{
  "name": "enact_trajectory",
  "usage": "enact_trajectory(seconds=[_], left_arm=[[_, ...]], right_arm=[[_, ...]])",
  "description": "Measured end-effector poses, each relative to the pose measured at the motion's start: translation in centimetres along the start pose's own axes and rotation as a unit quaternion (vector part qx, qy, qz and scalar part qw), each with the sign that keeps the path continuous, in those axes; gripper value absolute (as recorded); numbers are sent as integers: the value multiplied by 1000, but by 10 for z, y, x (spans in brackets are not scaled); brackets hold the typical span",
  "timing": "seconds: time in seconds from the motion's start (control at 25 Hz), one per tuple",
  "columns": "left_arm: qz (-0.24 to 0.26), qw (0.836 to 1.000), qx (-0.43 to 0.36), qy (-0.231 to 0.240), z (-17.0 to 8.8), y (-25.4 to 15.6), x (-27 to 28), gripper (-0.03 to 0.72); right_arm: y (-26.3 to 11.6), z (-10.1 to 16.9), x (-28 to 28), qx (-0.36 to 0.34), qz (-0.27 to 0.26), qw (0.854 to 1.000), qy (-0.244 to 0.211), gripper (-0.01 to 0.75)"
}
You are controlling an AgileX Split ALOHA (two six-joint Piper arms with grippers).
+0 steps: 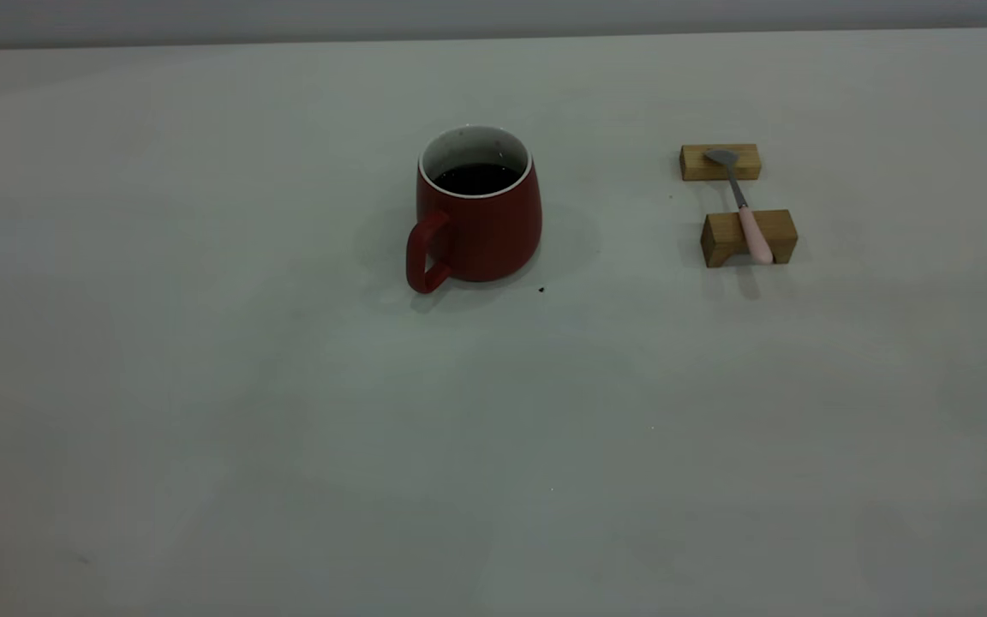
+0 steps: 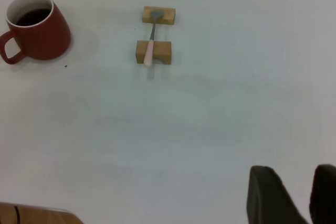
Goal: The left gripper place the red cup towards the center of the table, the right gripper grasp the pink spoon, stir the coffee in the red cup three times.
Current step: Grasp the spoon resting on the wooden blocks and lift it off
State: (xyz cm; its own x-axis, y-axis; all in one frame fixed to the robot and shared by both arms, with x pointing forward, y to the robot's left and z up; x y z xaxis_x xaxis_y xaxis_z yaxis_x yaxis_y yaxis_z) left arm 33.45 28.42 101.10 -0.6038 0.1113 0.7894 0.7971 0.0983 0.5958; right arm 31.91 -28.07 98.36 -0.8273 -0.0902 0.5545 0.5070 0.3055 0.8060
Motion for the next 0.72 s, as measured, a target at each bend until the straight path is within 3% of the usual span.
enact_trajectory(seconds=[0.16, 0.44, 0.72], left_arm=[[-45, 998, 40, 23, 16, -31, -11, 247], [-104, 994, 34, 20, 22, -48, -13, 247], [-123, 992, 27, 18, 22, -50, -10, 247]], right_arm=[[0, 0, 0, 0, 0, 1000, 0, 238], [0, 0, 0, 0, 0, 1000, 0, 238], [0, 0, 0, 0, 0, 1000, 0, 238]])
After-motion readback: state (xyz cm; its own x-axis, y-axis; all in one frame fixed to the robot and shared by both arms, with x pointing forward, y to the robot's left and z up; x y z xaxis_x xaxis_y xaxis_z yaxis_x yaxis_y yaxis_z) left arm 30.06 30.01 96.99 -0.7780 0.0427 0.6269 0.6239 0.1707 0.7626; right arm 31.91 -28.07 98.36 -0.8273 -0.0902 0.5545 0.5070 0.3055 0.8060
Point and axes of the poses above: a point on each arm's last joint axis where the gripper is mounted, x pointing back along that axis away from the gripper, z along the wrist's bending axis when the last joint is at zero, y = z × x, the point moved 10 cm from there along -x, pointing out along that axis toward the gripper, and after that the axes turned 13 degrees about x, right-handed, at the moved point
